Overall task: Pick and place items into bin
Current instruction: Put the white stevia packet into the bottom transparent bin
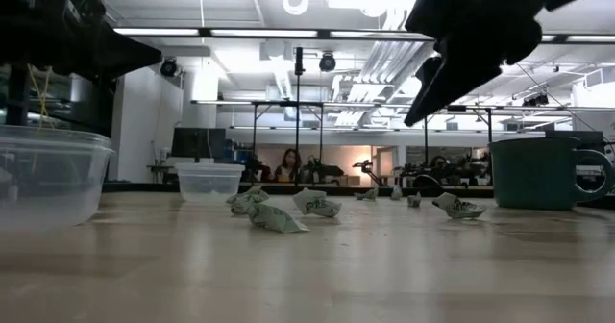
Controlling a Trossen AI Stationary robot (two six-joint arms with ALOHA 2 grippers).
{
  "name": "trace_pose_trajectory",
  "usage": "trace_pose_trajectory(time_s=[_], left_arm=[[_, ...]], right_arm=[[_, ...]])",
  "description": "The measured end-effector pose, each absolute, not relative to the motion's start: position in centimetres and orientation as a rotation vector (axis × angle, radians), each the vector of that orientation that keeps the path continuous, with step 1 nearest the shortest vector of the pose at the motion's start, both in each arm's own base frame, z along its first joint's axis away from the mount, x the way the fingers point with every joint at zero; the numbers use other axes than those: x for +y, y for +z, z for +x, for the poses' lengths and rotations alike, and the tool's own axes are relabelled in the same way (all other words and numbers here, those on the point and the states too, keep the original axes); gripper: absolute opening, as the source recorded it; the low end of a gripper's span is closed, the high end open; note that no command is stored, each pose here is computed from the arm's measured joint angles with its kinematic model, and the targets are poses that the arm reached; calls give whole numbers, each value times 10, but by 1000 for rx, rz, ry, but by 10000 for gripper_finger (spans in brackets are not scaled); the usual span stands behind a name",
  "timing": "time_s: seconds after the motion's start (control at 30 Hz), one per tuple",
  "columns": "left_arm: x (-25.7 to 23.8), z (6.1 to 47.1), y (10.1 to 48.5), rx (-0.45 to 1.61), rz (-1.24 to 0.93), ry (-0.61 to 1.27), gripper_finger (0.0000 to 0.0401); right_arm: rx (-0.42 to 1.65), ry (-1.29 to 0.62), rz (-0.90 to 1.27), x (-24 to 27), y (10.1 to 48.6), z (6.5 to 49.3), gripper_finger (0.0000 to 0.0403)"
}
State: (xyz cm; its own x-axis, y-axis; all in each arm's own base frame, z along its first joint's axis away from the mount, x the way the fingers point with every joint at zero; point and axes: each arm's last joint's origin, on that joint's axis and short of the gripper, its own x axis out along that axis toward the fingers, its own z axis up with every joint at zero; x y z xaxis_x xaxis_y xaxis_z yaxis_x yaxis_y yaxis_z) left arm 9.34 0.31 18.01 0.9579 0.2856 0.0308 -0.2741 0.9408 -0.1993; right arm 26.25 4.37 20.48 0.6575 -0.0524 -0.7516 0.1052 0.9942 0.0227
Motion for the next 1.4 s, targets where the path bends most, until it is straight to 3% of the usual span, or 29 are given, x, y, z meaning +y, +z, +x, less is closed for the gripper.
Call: trace_pose_trajectory(time_s=[0.47,0.97,1.13,1.4], left_arm=[[3,93,174,3,-180,288,56],[3,93,174,3,-180,289,56],[3,93,174,3,-180,289,56],[3,93,174,3,-180,290,56]], right_arm=[[1133,-151,285,69,161,278,254],[1217,-226,247,68,140,278,249],[1219,-222,250,68,140,278,205],[1227,-206,256,68,140,278,61]])
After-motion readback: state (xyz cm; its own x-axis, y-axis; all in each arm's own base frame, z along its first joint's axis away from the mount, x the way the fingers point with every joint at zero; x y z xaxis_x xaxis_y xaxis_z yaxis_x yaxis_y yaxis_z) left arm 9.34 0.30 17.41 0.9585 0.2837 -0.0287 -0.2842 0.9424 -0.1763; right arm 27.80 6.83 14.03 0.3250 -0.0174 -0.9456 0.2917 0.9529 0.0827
